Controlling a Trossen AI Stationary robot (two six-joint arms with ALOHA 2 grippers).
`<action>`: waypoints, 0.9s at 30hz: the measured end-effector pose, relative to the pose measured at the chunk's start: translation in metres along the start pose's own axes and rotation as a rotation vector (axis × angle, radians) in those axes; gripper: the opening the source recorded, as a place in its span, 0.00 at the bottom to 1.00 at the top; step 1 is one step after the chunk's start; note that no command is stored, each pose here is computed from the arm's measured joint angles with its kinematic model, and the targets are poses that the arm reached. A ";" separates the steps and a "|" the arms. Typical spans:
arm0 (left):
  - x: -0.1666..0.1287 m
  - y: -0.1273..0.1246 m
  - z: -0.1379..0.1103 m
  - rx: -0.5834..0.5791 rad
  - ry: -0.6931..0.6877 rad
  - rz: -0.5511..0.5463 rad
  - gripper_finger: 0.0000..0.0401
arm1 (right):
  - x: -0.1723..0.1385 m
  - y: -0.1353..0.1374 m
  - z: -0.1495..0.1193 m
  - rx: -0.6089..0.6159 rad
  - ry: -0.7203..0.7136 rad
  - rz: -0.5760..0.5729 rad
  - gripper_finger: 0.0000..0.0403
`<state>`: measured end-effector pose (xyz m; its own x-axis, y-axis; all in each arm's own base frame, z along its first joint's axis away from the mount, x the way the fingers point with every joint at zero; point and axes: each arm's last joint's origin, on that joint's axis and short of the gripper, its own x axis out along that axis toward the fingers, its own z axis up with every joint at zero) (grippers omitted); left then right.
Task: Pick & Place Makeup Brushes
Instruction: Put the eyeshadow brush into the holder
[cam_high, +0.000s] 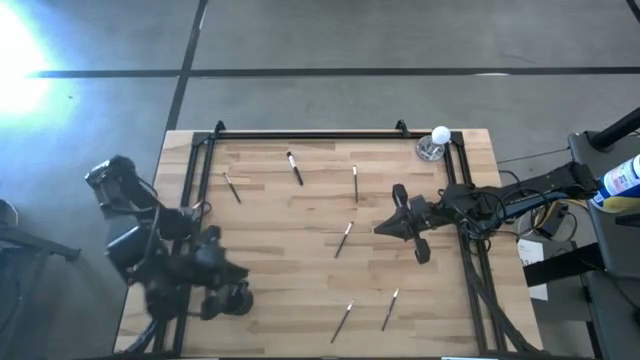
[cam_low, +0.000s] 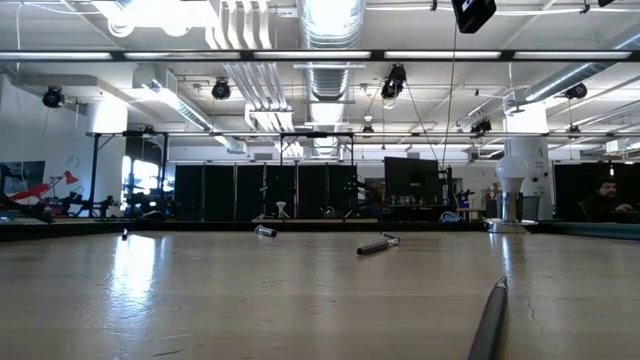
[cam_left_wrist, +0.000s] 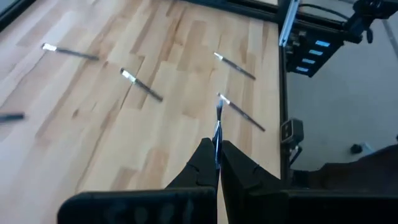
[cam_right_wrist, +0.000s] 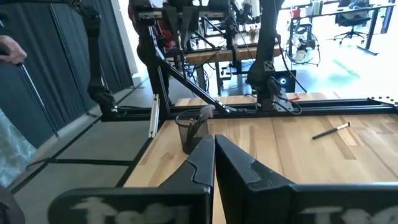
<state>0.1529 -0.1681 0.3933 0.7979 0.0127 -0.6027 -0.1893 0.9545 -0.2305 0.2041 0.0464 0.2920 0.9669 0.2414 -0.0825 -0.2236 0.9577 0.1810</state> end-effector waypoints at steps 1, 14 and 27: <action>-0.003 0.000 -0.008 -0.015 -0.007 0.002 0.00 | 0.000 0.000 0.000 0.000 0.000 0.000 0.02; 0.035 0.003 -0.115 -0.148 -0.112 0.007 0.00 | 0.000 0.000 0.000 0.000 0.000 0.000 0.02; 0.063 0.021 -0.154 -0.161 -0.046 0.030 0.00 | 0.000 0.000 0.000 0.002 0.000 0.000 0.02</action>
<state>0.1108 -0.1933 0.2332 0.8152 0.0579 -0.5763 -0.2999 0.8935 -0.3344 0.2041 0.0464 0.2920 0.9669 0.2414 -0.0825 -0.2234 0.9574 0.1829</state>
